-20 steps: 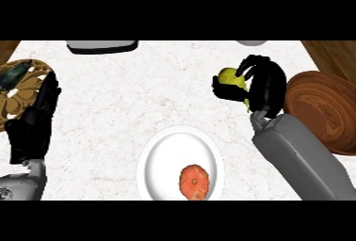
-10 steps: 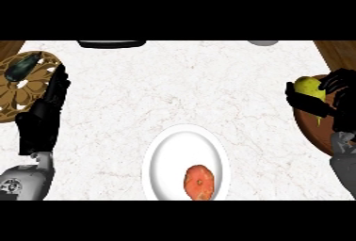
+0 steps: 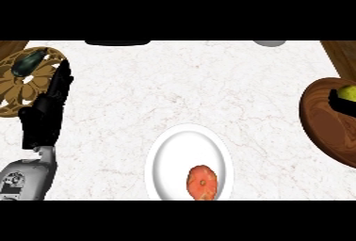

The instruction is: Pick the pear from the plate and place it in the bowl

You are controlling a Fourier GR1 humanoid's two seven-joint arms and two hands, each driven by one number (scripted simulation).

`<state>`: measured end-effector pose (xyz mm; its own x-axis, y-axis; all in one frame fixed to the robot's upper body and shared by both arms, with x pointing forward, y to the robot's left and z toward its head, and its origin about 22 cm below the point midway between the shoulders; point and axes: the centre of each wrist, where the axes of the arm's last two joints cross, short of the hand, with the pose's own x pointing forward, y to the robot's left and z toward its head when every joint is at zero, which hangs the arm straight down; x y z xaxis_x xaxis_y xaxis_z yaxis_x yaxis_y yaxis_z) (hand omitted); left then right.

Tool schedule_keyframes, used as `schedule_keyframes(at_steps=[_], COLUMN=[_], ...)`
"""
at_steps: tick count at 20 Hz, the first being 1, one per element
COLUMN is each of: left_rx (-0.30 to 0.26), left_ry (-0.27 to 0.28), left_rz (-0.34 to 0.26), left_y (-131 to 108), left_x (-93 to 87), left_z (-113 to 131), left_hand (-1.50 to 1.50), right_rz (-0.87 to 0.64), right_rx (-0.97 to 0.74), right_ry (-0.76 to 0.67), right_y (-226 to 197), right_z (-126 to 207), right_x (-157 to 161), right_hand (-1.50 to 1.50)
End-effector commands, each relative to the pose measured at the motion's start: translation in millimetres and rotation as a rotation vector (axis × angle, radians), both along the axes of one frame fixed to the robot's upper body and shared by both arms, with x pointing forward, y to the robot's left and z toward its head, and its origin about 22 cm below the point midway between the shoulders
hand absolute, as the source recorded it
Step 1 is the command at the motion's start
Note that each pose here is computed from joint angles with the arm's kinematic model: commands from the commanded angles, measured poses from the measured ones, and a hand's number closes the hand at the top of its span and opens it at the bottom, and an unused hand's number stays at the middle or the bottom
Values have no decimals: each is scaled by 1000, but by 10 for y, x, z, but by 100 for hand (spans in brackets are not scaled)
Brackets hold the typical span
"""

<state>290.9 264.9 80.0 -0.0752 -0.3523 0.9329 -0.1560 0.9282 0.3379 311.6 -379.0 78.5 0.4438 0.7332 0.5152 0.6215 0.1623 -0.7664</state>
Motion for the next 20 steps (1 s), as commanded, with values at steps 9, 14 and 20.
schedule_keyframes(at_steps=[9, 14, 20], left_rx=[-18, -7, -7], left_ry=[-6, -16, 12], left_rz=[-10, -18, -13], left_y=[-160, -90, 46], left_x=[-2, 22, 76], left_z=[9, -50, -13], left_hand=[0, 0, 0], right_rz=[67, 151, 158], right_rx=[312, 344, 368], right_ry=[6, -115, -246], right_y=[-513, -818, -907], right_z=[-444, -613, -416], right_x=[168, -40, 73], right_hand=[-150, -150, -150])
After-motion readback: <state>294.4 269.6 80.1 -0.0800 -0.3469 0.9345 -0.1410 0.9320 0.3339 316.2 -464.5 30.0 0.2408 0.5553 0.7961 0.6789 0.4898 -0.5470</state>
